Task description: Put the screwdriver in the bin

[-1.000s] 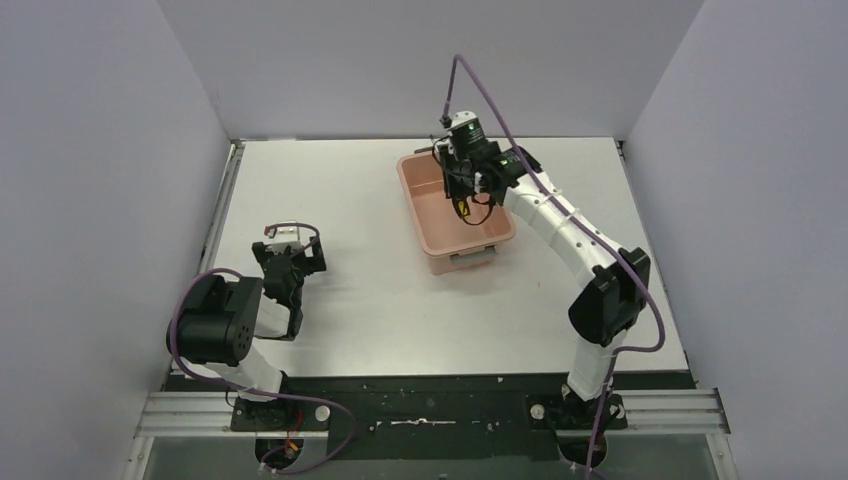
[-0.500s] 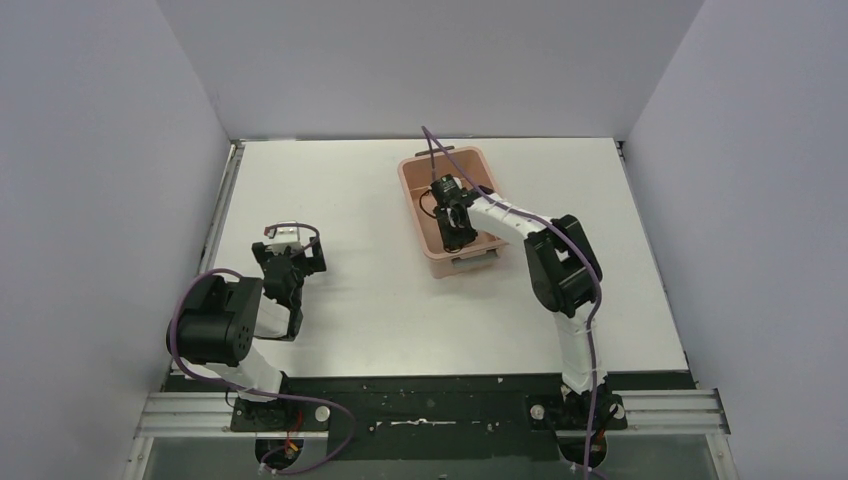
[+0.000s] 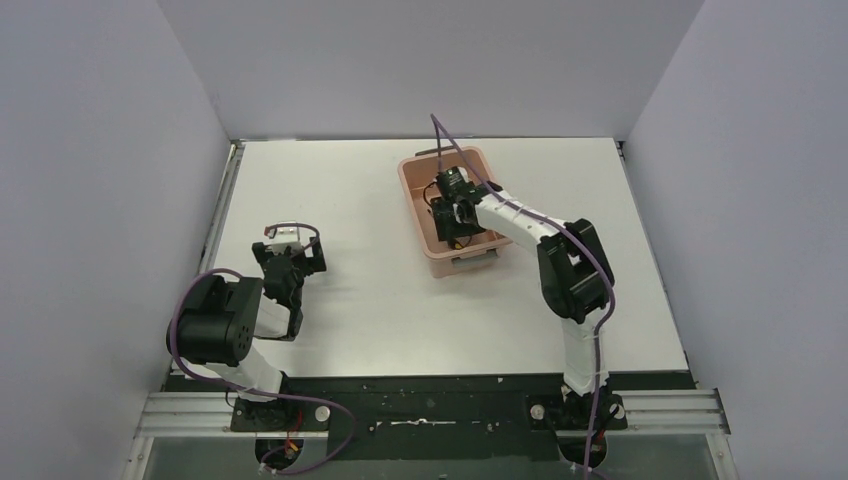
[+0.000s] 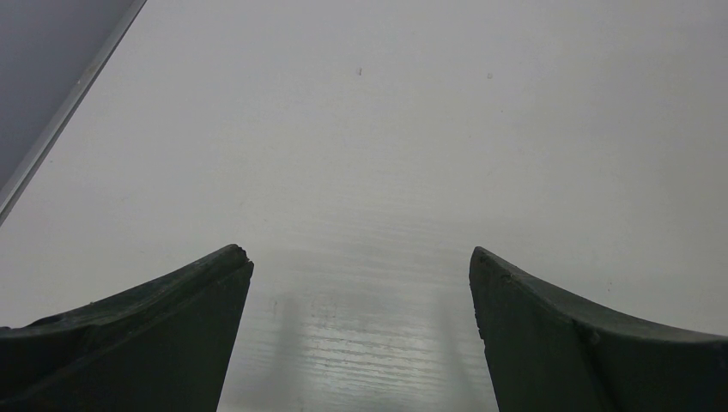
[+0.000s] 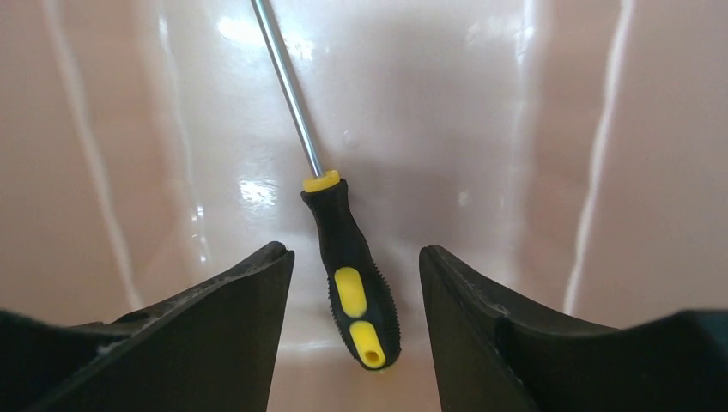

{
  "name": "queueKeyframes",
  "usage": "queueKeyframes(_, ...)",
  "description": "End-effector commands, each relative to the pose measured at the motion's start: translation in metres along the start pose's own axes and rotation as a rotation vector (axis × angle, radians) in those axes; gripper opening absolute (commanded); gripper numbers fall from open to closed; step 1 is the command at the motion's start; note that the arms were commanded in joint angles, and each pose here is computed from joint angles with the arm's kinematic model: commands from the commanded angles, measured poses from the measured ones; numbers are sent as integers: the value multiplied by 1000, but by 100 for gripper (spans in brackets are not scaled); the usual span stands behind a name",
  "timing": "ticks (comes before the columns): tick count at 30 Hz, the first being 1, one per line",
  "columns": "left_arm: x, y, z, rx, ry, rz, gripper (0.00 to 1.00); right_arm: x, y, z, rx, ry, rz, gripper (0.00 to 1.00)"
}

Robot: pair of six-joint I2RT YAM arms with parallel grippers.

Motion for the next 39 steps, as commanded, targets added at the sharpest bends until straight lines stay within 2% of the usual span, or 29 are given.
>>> queueKeyframes(1,11,-3,-3,-20,-43,4,97,54,-13,78,-5,-248,-36,59)
queueKeyframes(6,11,-3,-3,-19,-43,4,97,72,-24,129,-19,-378,-29,76)
queueKeyframes(9,11,-3,-3,-19,-43,4,97,77,-38,165,-65,-464,-36,98)
queueKeyframes(14,11,-3,-3,-19,-42,4,97,68,-67,212,-160,-621,-26,100)
queueKeyframes(18,11,-3,-3,-19,-42,4,97,36,-109,228,-297,-711,-90,100)
queueKeyframes(21,11,-3,-3,-20,-42,4,97,-7,-148,224,-407,-730,-238,100)
queueKeyframes(24,11,-3,-3,-18,-43,3,97,-53,-167,214,-500,-767,-292,100)
queueKeyframes(30,11,-3,-3,-19,-45,4,97,-128,-166,163,-569,-756,-310,100)
queueKeyframes(35,11,-3,-3,-19,-44,4,97,-167,-155,124,-576,-742,-347,100)
queueKeyframes(39,11,-3,-3,-19,-43,3,97,-184,-147,110,-567,-781,-361,100)
Point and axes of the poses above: each gripper's point midway between its finger pads, its own z axis back along the fingers, its own y axis along the line the jaws close on, x = y × z, the point moved 7 cm from there along z, back along the fingers, and after that the axes turned 14 degrees about z, right-handed, at the moved point
